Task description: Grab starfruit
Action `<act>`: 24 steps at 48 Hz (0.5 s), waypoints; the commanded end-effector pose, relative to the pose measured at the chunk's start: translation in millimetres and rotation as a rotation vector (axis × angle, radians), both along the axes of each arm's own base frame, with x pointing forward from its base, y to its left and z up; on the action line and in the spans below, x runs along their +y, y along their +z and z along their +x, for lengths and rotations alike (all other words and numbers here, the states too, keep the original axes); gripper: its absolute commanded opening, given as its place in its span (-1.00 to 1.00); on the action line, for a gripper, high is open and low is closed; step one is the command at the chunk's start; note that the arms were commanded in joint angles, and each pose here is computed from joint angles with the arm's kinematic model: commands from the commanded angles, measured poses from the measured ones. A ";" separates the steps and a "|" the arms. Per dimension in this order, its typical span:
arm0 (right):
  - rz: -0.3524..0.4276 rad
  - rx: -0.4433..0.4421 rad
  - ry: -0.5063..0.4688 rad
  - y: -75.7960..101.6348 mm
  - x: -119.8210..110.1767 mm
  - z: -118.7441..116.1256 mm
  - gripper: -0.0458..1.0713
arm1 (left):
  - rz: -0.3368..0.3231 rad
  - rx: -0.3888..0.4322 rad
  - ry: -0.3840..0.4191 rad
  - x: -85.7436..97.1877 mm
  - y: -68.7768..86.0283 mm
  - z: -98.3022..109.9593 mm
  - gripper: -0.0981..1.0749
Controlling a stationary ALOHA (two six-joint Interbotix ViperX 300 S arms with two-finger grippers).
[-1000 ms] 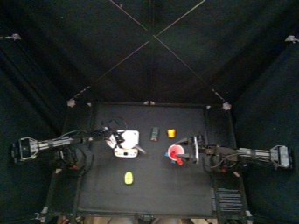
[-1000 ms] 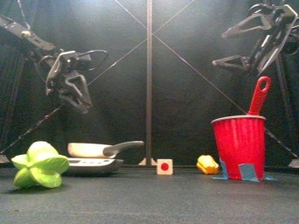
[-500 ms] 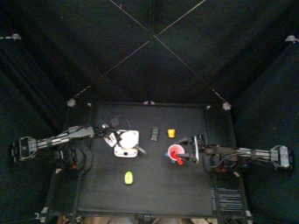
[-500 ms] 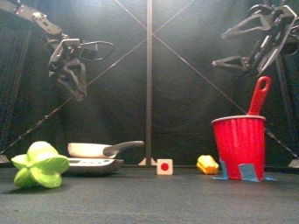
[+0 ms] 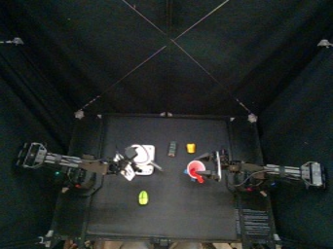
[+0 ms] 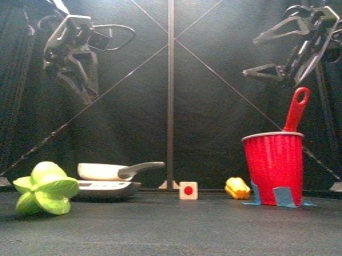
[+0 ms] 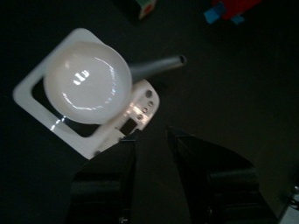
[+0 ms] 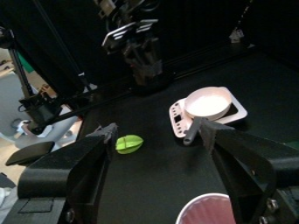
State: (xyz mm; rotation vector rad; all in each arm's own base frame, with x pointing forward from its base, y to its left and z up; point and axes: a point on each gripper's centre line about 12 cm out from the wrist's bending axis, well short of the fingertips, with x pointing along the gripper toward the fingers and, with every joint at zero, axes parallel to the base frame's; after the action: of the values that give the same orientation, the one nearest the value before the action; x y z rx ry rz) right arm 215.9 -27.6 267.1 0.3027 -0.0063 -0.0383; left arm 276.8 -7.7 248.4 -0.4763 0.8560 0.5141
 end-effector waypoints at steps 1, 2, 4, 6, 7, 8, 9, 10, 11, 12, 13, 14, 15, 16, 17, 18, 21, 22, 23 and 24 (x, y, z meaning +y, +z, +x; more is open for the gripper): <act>0.001 -0.011 -0.001 3.1 -0.8 1.1 0.94 | -0.009 0.012 -0.004 -17.7 -9.4 7.8 0.40; 0.003 -0.012 -0.001 3.7 -0.8 1.3 0.94 | -0.016 0.018 -0.002 -21.3 -11.9 9.4 0.41; 0.003 -0.012 -0.001 3.7 -0.8 1.3 0.94 | -0.027 0.032 0.001 -28.0 -17.9 11.9 0.42; 0.003 -0.011 -0.001 3.1 -0.8 1.1 0.94 | -0.040 0.042 0.005 -33.0 -22.3 14.4 0.46; 0.003 -0.011 -0.001 3.1 -0.8 1.1 0.94 | -0.046 0.048 0.007 -35.1 -24.6 15.4 0.48; 0.003 -0.009 -0.001 2.5 -0.7 1.0 0.94 | -0.054 0.056 0.014 -36.6 -27.5 15.9 0.50; 0.005 -0.010 -0.002 2.5 -0.8 1.0 0.94 | -0.070 0.070 0.022 -39.8 -32.1 16.0 0.55; 0.005 -0.008 -0.002 1.9 -0.8 0.8 0.94 | -0.085 0.078 0.030 -41.9 -34.7 16.1 0.58; 0.007 -0.008 -0.003 1.9 -0.8 0.8 0.94 | -0.099 0.086 0.038 -43.5 -37.4 16.0 0.62; 0.008 -0.006 -0.004 1.2 -0.9 0.6 0.94 | -0.119 0.090 0.045 -46.1 -39.1 16.0 0.65; 0.011 -0.006 -0.004 0.8 -0.9 0.5 0.94 | -0.148 0.100 0.060 -48.9 -42.5 15.8 0.70; 0.013 -0.005 -0.005 0.2 -1.0 0.3 0.94 | -0.169 0.102 0.068 -51.1 -44.1 15.7 0.74; 0.015 -0.006 -0.005 0.3 -1.0 0.3 0.94 | -0.193 0.100 0.077 -53.2 -45.1 16.2 0.78; 0.016 -0.005 -0.007 0.1 -1.2 0.3 0.94 | -0.214 0.098 0.081 -55.5 -46.4 16.6 0.81; 0.018 -0.005 -0.006 -0.3 -1.1 0.2 0.94 | -0.237 0.094 0.086 -57.9 -47.6 17.3 0.84; 0.018 -0.003 -0.007 -0.4 -1.2 0.1 0.94 | -0.261 0.086 0.092 -60.0 -48.1 18.1 0.87; 0.019 -0.001 -0.011 -0.7 -1.8 0.1 0.94 | -0.352 0.049 0.114 -67.5 -50.7 22.0 0.93; 0.019 -0.001 -0.011 -0.7 -1.8 0.1 0.94 | -0.379 0.037 0.123 -69.5 -51.5 23.4 0.94; 0.020 0.001 -0.011 -1.3 -1.7 -0.1 0.94 | -0.405 0.026 0.132 -71.3 -52.0 24.4 0.94; 0.021 0.000 -0.011 -1.3 -1.8 -0.1 0.94 | -0.429 0.018 0.144 -72.8 -53.5 25.0 0.93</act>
State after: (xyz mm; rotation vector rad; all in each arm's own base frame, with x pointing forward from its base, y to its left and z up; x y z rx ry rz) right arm 214.5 -28.0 262.4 0.3193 0.0031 -0.0461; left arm 295.0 -71.2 192.8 -0.8140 0.9922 0.5087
